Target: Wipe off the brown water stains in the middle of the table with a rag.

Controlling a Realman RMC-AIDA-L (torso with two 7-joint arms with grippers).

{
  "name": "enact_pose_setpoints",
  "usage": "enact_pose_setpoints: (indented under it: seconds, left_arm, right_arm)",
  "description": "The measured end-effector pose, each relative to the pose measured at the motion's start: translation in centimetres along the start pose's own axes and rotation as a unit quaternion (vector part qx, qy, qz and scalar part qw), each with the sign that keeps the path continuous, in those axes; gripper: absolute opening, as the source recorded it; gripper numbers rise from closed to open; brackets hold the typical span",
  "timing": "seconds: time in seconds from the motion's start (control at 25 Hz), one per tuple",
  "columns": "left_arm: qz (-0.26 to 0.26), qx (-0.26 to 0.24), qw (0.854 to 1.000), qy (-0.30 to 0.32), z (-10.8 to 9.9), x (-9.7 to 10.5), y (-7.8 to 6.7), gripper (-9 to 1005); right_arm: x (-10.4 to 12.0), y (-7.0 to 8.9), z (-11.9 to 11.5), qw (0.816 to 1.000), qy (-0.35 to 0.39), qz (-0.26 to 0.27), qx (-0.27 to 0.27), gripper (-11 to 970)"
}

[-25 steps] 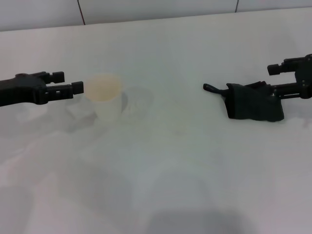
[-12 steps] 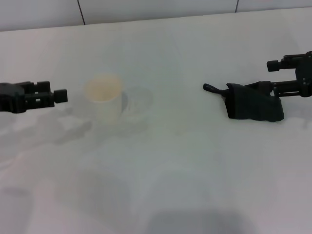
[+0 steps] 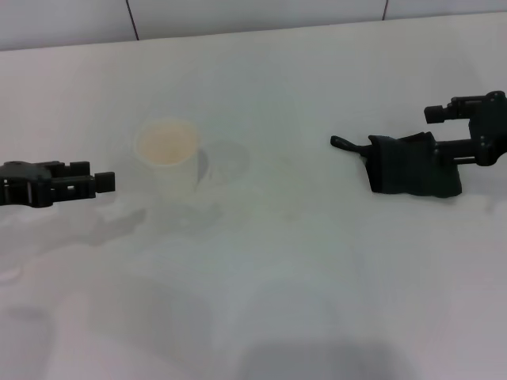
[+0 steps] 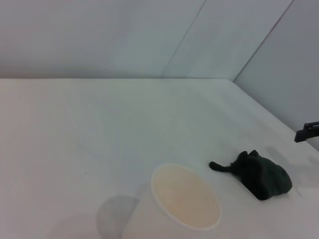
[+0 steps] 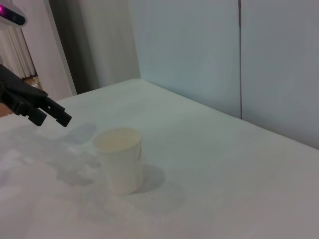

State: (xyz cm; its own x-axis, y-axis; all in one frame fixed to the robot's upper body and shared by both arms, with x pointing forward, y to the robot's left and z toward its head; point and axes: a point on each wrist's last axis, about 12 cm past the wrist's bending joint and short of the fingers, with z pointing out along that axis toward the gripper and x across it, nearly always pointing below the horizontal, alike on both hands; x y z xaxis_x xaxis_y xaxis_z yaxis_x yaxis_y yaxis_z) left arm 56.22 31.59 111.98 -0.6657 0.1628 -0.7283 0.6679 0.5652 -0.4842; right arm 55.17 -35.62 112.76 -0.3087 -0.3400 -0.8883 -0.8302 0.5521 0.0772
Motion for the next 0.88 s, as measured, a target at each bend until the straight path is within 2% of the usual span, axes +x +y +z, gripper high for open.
enact_pose_setpoints:
  seconds: [0.56,0.88]
  left_arm:
    - [0.001,0.000,1.000,-0.003,0.2,-0.1,0.0,743]
    - [-0.002,0.001,1.000,-0.004,0.3,0.2,-0.1,745]
  right_arm:
    - [0.9,0.3,0.4,1.000,0.009,0.005,0.004,691]
    - [1.5,0.2,0.1,0.999,0.025,-0.031,0.013,691]
